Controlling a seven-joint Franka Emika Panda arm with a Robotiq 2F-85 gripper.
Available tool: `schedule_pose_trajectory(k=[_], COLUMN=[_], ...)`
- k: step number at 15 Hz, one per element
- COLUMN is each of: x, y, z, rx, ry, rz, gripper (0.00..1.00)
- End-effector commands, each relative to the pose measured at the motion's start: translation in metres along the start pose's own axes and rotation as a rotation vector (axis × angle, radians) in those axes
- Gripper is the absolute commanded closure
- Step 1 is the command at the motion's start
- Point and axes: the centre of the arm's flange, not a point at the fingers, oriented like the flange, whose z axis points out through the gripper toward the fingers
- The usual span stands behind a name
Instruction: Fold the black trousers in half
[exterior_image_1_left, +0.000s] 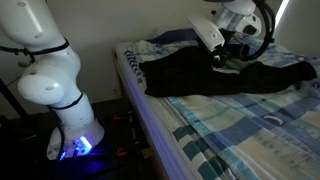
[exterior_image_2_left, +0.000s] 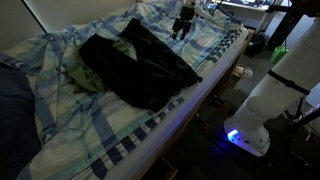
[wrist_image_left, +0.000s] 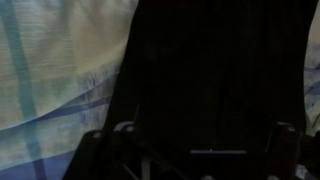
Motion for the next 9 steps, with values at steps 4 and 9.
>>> schedule_pose_trajectory(k=[4, 9], x=[0.058, 0.092], y=[0.004, 0.014], z=[0.037, 0.05], rx=[0.019, -0.033], ry=[-0.001, 0.106], rz=[0.042, 0.1], gripper=[0.0, 0.0])
